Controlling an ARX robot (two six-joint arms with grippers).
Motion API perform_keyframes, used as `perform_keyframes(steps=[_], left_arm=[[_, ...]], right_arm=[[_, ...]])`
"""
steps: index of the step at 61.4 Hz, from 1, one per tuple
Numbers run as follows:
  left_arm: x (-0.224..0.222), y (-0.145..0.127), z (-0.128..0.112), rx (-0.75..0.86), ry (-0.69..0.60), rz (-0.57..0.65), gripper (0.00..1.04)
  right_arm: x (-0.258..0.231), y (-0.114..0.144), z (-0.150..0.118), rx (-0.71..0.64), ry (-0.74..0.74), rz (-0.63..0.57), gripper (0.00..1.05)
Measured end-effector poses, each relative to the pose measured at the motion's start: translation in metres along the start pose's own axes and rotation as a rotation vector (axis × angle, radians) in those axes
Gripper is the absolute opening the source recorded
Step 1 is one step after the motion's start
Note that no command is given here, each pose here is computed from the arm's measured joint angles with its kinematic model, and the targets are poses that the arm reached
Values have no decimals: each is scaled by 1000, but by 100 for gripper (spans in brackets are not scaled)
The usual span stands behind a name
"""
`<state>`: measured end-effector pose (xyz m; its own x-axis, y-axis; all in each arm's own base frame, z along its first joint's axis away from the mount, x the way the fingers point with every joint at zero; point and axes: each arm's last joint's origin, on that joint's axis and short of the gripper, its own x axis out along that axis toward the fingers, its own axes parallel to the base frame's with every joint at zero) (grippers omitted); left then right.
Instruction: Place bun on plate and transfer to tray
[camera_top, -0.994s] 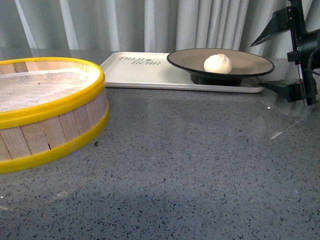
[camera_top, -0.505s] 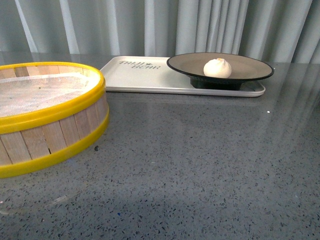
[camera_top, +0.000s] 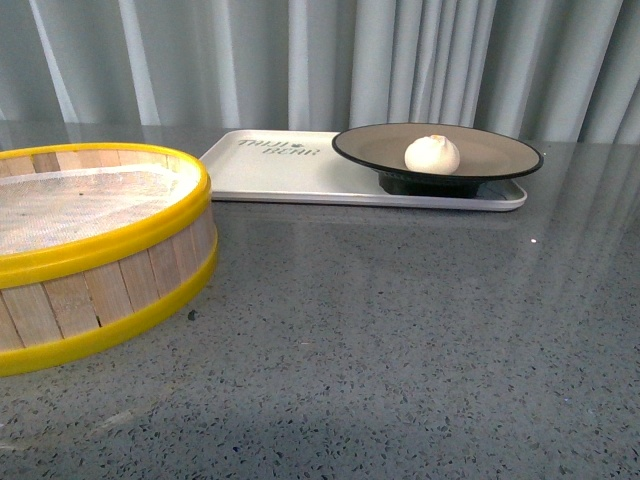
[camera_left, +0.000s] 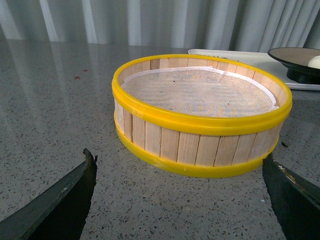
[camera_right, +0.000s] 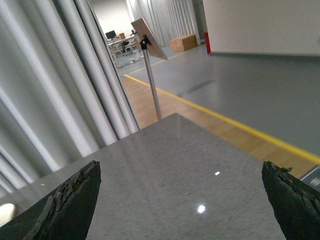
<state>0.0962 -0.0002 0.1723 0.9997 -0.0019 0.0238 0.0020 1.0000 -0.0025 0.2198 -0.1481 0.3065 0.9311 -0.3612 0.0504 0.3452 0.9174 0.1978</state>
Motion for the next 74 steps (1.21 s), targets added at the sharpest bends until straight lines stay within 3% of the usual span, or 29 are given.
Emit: perform_keyframes(steps=[5, 9, 16, 23, 27, 74], left_arm=[[0, 0, 0, 0, 0, 0, 98], [0, 0, 0, 0, 0, -1, 98], [0, 0, 0, 0, 0, 3, 98], [0, 0, 0, 0, 0, 0, 98], [0, 0, 0, 0, 0, 0, 98], [0, 0, 0, 0, 0, 1, 98]], right_arm=[[-23, 7, -17, -99, 71, 232, 77], [-44, 17, -35, -131, 91, 320, 66], [-89, 42, -81, -172, 82, 348, 36], [-102, 49, -100, -176, 98, 343, 18], [-112, 54, -110, -177, 102, 343, 2], [-155, 74, -142, -185, 89, 360, 2]])
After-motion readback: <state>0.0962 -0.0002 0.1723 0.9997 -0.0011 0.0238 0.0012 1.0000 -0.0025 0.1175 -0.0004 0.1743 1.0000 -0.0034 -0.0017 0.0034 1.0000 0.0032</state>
